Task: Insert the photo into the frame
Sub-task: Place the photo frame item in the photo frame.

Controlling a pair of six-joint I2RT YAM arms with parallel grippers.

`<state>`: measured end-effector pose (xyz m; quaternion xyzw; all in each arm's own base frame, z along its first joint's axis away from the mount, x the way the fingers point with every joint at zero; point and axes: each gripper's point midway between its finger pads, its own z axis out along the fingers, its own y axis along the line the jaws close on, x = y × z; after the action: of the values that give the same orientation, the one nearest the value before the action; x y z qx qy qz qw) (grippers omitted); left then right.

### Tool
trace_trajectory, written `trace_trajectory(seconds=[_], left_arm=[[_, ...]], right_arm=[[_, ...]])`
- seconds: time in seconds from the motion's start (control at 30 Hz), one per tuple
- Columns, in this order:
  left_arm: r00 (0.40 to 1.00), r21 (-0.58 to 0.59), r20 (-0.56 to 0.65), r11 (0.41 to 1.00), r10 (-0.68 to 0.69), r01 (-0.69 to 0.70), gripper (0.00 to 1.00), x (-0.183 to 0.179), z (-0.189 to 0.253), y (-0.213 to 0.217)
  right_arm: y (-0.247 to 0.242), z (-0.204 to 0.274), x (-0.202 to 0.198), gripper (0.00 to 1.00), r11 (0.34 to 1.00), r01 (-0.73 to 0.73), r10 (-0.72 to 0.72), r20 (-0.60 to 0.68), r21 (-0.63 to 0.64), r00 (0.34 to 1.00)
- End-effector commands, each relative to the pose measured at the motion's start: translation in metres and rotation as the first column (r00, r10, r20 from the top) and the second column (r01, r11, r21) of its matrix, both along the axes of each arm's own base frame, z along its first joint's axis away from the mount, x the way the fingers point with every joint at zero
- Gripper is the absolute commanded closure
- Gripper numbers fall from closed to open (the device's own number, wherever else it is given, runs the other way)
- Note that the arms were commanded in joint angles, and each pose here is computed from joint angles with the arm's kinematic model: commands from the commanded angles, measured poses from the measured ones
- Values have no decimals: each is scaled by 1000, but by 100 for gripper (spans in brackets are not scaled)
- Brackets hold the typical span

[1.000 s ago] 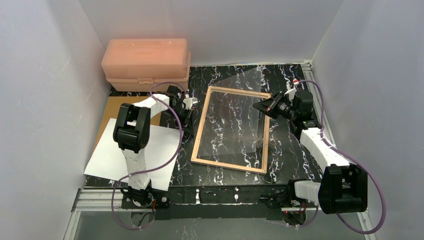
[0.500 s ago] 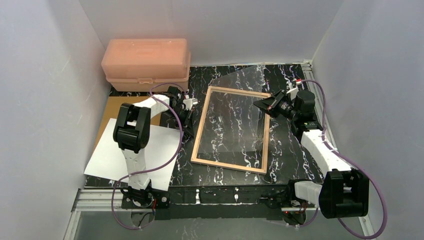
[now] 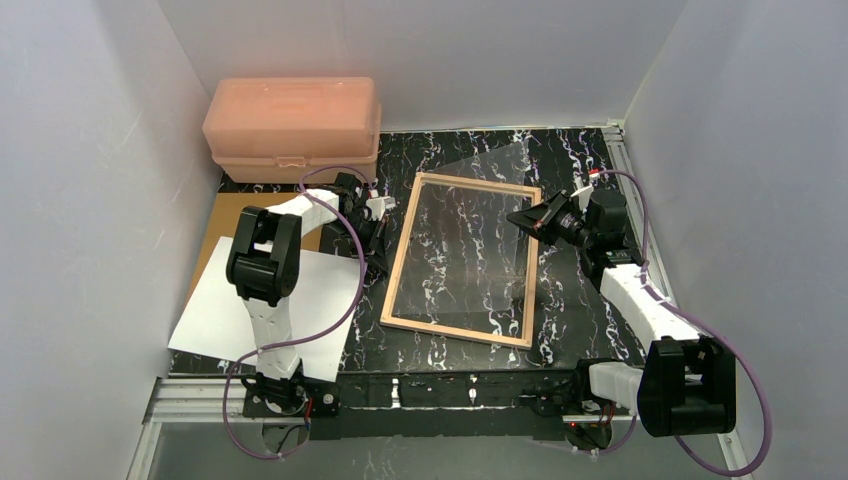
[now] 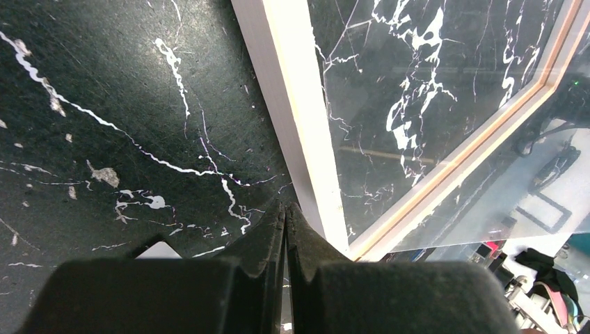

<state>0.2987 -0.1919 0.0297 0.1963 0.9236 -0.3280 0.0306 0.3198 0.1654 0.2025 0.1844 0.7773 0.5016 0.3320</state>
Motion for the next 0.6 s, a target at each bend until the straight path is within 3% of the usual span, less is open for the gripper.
trace_trajectory(seconds=[0.0,0.57], left_arm=[[1000,-32,-8,999,-17,17,100,-6,8,-4],[996,-86,-55,994,-70,65,100,-25,2,-20]], right_arm=[[3,13,-3,99,1000,-26,26,68,3,997],[2,-1,1,99,1000,-19,19,36,-2,999]])
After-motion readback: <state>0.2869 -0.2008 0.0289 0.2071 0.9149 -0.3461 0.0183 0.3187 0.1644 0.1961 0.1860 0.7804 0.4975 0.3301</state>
